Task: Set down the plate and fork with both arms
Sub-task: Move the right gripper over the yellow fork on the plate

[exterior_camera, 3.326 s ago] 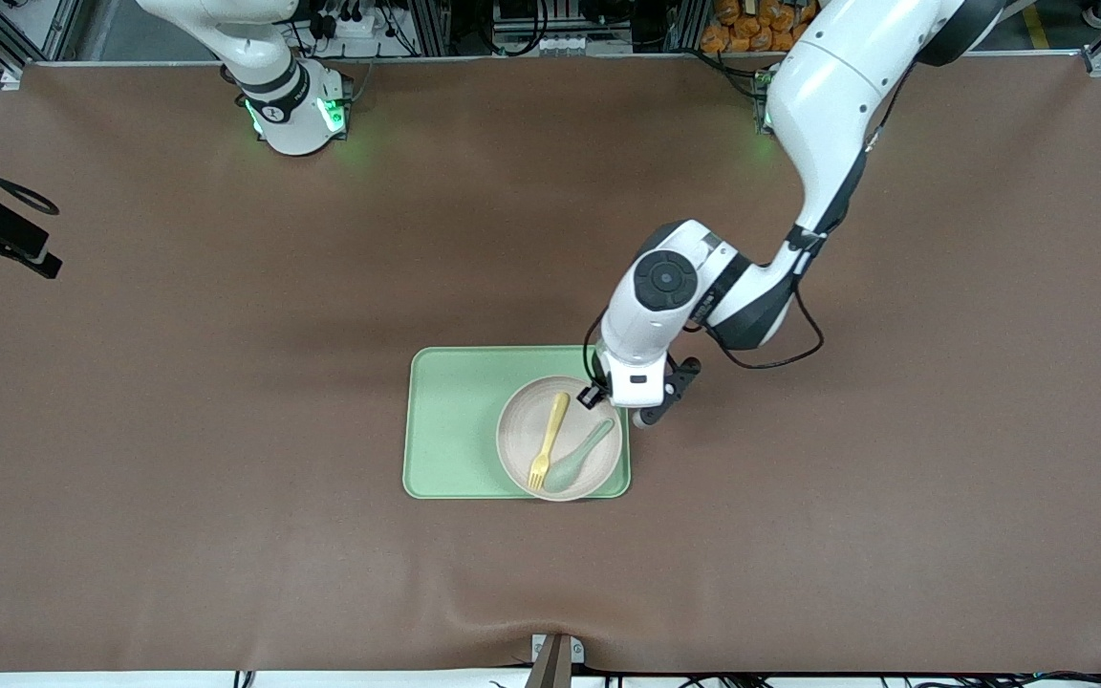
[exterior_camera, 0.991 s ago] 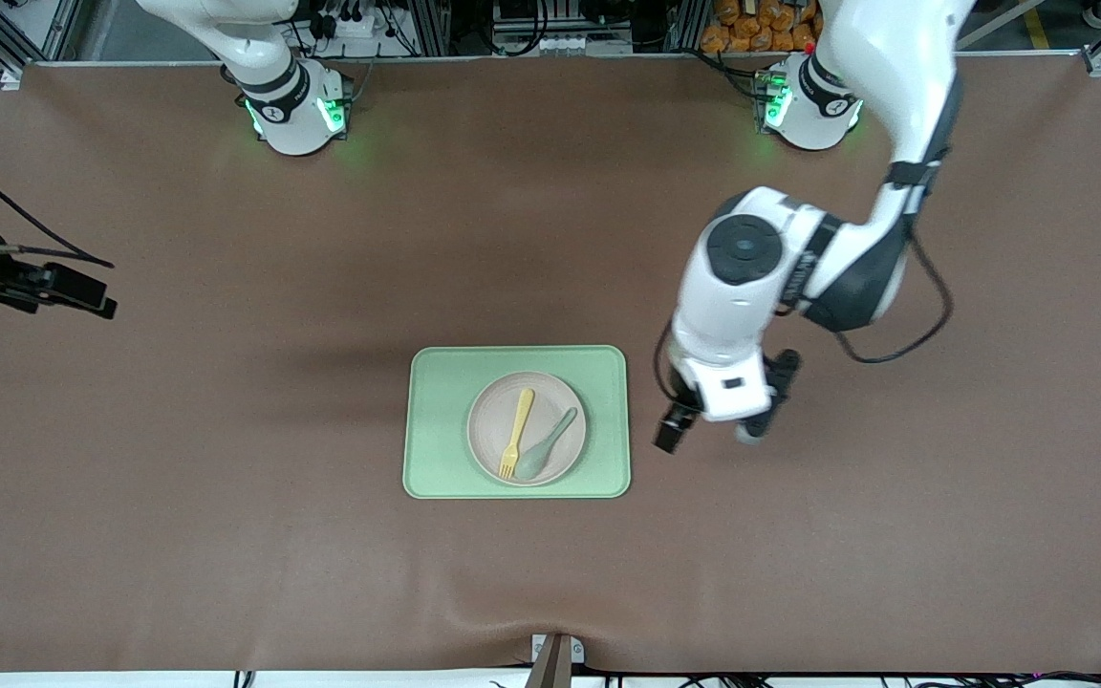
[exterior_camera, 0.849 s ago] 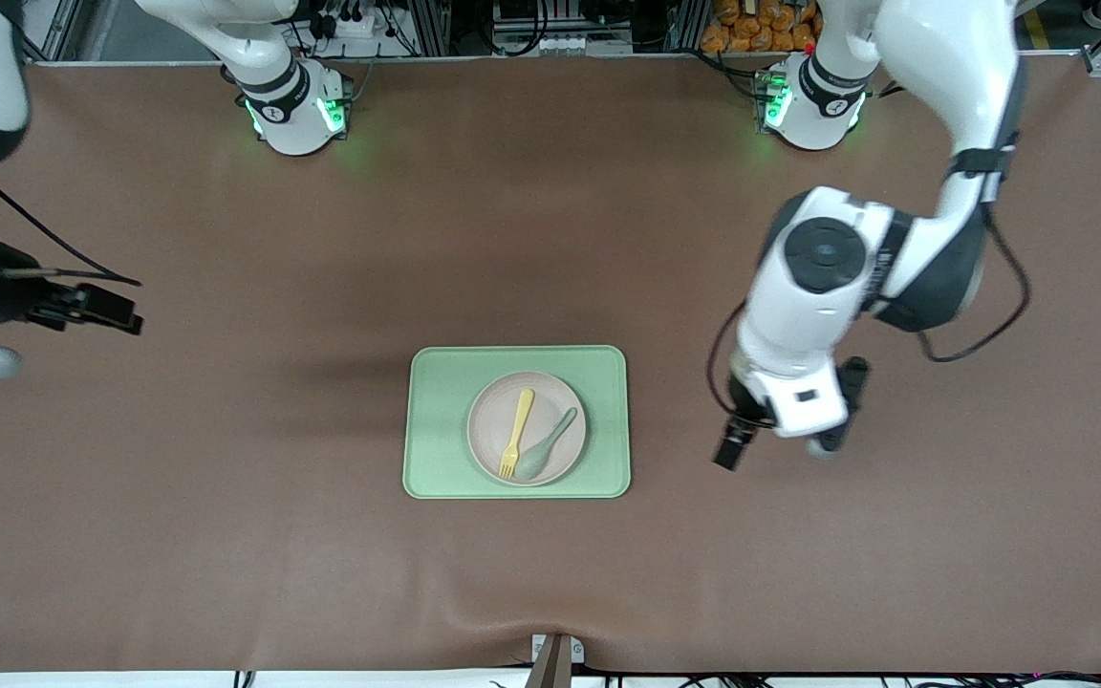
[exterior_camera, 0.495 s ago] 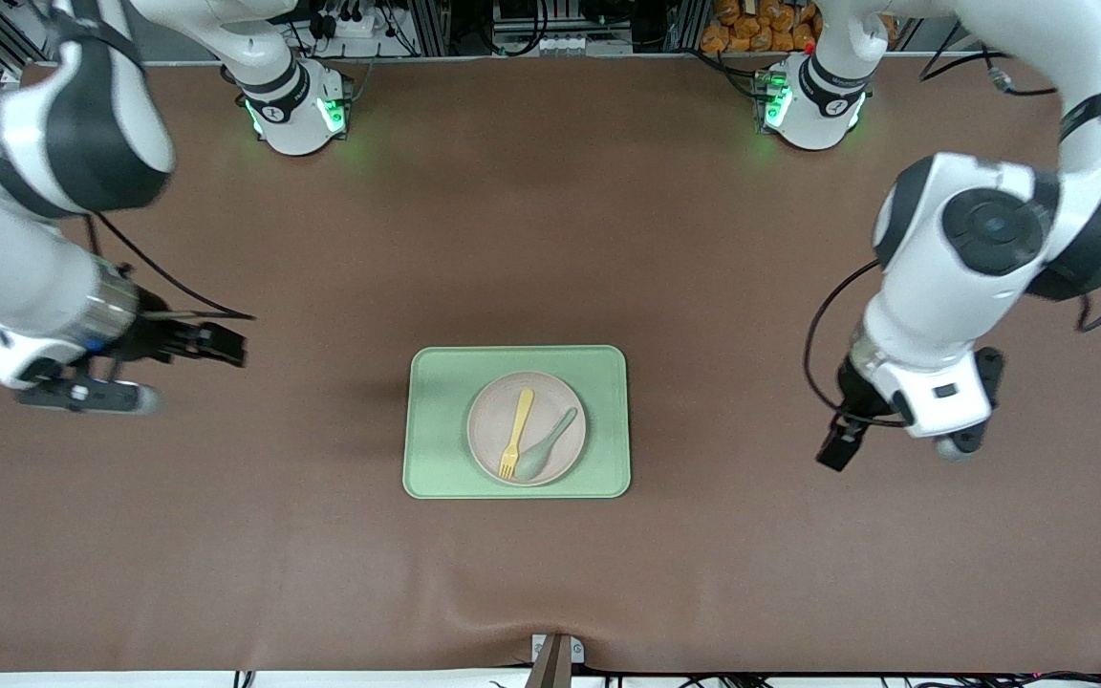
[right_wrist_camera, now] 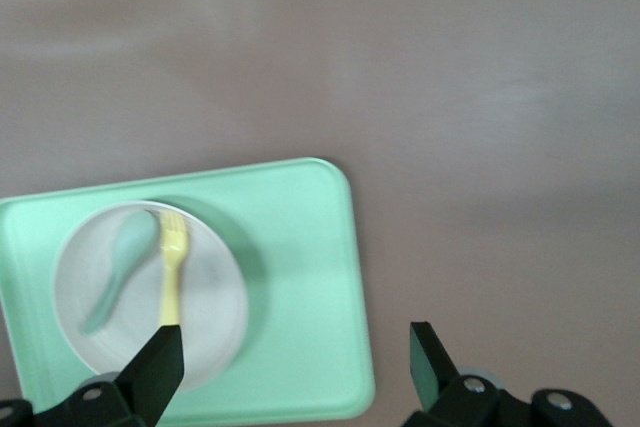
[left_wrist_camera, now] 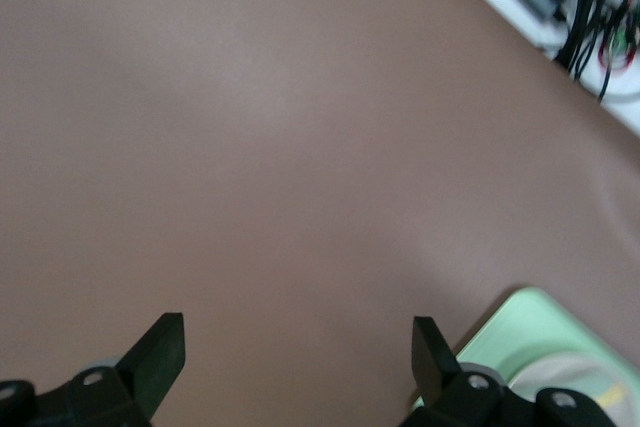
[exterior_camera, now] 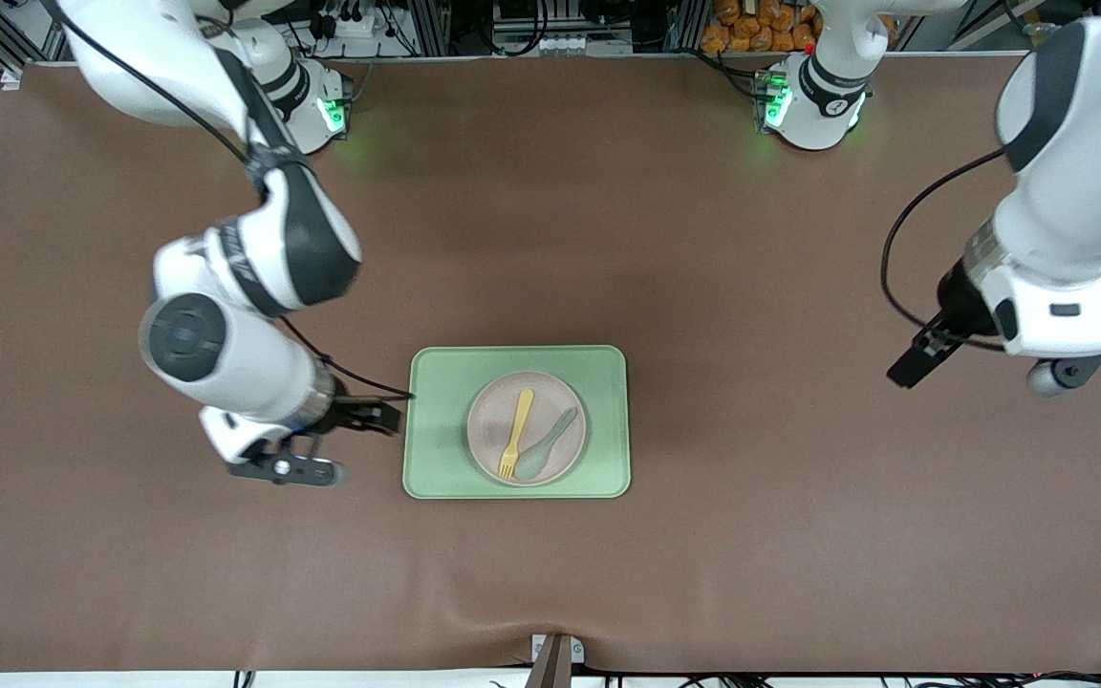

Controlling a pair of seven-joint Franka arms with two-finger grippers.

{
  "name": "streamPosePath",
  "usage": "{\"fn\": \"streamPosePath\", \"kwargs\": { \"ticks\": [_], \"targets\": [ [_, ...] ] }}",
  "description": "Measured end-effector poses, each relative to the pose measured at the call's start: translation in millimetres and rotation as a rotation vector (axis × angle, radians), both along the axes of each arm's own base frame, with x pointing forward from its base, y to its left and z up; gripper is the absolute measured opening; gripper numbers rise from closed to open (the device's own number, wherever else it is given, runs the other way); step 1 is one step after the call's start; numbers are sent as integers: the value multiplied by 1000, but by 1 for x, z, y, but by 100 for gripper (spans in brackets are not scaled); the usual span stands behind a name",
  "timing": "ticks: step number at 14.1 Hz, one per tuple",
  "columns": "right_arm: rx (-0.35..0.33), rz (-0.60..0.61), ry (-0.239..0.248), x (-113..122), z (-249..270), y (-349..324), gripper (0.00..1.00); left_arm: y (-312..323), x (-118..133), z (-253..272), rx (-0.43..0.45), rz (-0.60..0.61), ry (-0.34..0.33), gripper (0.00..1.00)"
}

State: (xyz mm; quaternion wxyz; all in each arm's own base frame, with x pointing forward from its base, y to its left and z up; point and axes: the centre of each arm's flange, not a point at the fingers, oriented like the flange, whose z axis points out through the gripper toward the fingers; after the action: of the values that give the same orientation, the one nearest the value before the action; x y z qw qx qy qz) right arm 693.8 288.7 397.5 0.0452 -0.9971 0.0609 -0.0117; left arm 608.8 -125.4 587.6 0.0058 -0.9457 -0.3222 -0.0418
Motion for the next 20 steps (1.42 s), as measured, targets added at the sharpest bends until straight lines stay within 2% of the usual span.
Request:
{"fn": "streamPosePath", "kwargs": {
  "ticks": [4, 7, 11, 12, 13, 15, 20],
  "targets": [
    [21, -15, -33, -3, -46, 50, 100, 23, -32, 29, -7, -204, 42, 100],
    [24, -10, -37, -12, -86, 84, 100, 34, -43, 37, -38, -331, 58, 100],
    [17, -6, -46, -23, -115, 115, 93, 56, -53, 45, -53, -554, 107, 100],
    [10, -1, -45, -27, -119, 122, 86, 58, -57, 48, -54, -604, 122, 100],
    [1, 4, -46, -30, -124, 128, 86, 59, -60, 49, -56, -641, 137, 100],
    [-20, 20, -50, -37, -138, 138, 77, 57, -64, 55, -57, -682, 149, 100],
    [-52, 41, -46, -46, -160, 149, 74, 56, -68, 65, -27, -773, 155, 100]
  ]
}}
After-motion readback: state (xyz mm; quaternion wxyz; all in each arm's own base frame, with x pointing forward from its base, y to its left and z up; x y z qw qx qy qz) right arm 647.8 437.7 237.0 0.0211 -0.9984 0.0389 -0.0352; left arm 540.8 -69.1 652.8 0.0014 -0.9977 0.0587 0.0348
